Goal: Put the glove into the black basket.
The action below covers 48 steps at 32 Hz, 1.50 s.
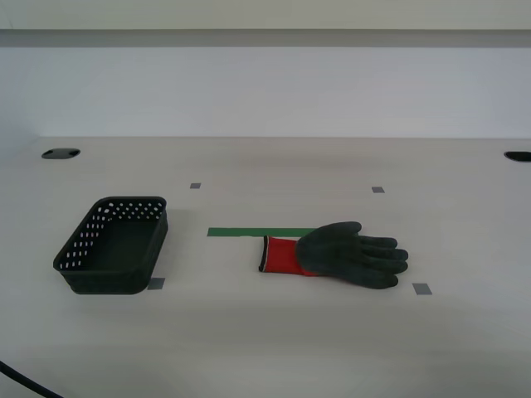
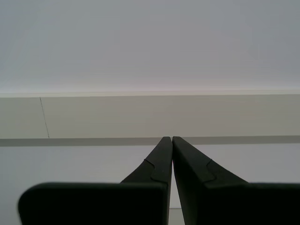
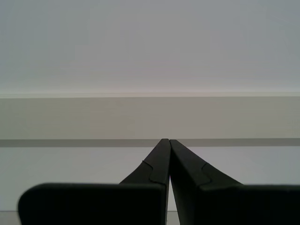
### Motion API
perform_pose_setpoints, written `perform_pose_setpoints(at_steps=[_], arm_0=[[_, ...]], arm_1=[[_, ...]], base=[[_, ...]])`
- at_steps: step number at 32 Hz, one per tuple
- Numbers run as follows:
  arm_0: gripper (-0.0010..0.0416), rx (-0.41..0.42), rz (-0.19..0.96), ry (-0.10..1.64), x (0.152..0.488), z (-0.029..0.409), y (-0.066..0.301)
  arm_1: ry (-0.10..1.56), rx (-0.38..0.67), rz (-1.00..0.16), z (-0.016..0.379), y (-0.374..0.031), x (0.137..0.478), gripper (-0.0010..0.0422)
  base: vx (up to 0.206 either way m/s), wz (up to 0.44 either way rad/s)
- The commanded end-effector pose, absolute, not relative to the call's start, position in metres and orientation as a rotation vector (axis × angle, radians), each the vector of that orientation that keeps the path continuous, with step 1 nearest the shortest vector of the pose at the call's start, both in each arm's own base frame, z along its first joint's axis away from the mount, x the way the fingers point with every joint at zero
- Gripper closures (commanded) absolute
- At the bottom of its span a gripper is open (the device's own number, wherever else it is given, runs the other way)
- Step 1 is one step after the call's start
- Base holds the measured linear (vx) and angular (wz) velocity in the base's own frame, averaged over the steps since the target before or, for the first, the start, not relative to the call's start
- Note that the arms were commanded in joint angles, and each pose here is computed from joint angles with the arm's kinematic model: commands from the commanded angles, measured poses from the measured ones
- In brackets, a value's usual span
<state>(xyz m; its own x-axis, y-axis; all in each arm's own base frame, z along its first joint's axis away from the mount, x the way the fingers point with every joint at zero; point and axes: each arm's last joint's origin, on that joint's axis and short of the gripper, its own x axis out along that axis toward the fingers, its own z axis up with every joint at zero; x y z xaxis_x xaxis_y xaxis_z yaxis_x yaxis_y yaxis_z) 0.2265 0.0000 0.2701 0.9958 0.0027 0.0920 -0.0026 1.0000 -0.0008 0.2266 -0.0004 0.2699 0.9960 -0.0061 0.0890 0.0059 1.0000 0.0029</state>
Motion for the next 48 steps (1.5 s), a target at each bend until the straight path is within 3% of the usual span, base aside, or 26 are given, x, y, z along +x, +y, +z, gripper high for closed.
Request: perform_pose_setpoints(at_steps=[1, 26, 34, 38, 44, 48], arm_0=[[0.0405, -0.001, 0.003, -0.096, 0.227, 0.271, 0.0], [0.0405, -0.001, 0.003, -0.096, 0.227, 0.271, 0.0], [0.0405, -0.001, 0.003, -0.096, 0.227, 0.271, 0.0], [0.0405, 0.0, 0.003, -0.096, 0.227, 0.271, 0.0], [0.0405, 0.0, 0.003, -0.096, 0.227, 0.271, 0.0], [0.0405, 0.0, 0.003, -0.095, 0.227, 0.271, 0.0]], arm_1=[[-0.093, 0.004, -0.007, 0.27, 0.0, 0.227, 0.0412], [-0.1, -0.003, -0.009, 0.273, 0.0, 0.227, 0.0412], [-0.003, -0.149, -0.012, 0.272, -0.001, 0.23, 0.0413], [0.149, -0.087, -0.043, 0.277, -0.009, 0.233, 0.0413], [0.171, -0.038, -0.162, 0.292, -0.029, 0.233, 0.0413], [0.268, -0.006, -0.224, 0.295, -0.043, 0.235, 0.0413]], base=[[0.0, 0.0], [0.0, 0.0], [0.0, 0.0], [0.0, 0.0], [0.0, 0.0], [0.0, 0.0]])
